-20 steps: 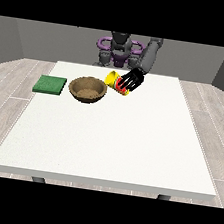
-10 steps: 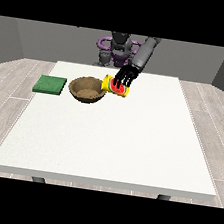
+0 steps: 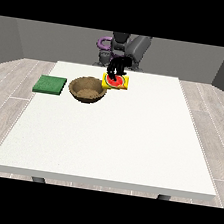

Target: Pick the cup and pour the ball into the bowl, then pick the bowl and place it on the pad

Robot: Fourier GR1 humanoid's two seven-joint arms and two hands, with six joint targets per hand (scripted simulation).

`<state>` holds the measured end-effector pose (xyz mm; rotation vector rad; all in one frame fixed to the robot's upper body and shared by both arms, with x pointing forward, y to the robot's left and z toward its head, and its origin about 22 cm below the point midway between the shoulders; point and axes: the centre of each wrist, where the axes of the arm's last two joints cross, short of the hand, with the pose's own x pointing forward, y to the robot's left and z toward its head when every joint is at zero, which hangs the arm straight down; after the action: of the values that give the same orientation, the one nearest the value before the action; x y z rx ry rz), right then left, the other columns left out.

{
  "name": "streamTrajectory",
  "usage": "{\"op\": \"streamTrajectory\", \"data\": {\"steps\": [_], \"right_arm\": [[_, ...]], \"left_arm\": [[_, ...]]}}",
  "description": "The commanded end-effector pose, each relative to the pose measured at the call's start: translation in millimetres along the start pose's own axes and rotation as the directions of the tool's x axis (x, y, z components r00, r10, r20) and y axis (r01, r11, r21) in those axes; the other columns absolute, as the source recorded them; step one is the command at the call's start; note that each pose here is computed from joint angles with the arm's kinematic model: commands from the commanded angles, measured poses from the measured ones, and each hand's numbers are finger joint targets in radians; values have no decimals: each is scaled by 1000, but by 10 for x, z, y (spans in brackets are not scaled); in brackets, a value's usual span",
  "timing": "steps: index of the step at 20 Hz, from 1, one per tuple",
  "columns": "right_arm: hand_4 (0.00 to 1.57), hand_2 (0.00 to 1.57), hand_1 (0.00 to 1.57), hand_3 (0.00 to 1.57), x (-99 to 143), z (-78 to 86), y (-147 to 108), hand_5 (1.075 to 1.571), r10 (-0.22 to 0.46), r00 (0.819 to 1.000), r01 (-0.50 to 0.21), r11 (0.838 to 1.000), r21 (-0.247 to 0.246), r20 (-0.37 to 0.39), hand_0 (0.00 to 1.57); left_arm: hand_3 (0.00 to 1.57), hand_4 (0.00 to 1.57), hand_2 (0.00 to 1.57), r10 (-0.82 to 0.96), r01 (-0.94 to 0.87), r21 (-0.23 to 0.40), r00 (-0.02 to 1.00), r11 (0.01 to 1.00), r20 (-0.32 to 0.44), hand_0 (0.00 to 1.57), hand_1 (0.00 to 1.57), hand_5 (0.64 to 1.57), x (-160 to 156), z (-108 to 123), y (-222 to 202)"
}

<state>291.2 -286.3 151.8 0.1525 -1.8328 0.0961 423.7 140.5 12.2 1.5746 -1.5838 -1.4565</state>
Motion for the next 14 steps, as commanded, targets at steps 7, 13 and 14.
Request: {"op": "streamTrajectory", "data": {"steps": [7,13,14], "right_arm": [[384,0,0,0,-526,122,-14,1566,-11,999,10,1000,-19,-45,0],[360,0,0,0,-425,187,-281,1564,-13,997,6,996,-92,-81,0],[360,0,0,0,-432,199,-328,1564,-23,995,8,990,-141,-99,0]], "left_arm": [[1571,1035,1571,-367,370,16,913,929,179,1497,1497,1516,610,-221,323],[1571,1009,1571,-101,104,-24,988,994,113,1499,1499,1520,601,-74,247],[1571,944,1571,40,-39,-20,998,999,55,1424,1424,1510,573,-33,222]]}}
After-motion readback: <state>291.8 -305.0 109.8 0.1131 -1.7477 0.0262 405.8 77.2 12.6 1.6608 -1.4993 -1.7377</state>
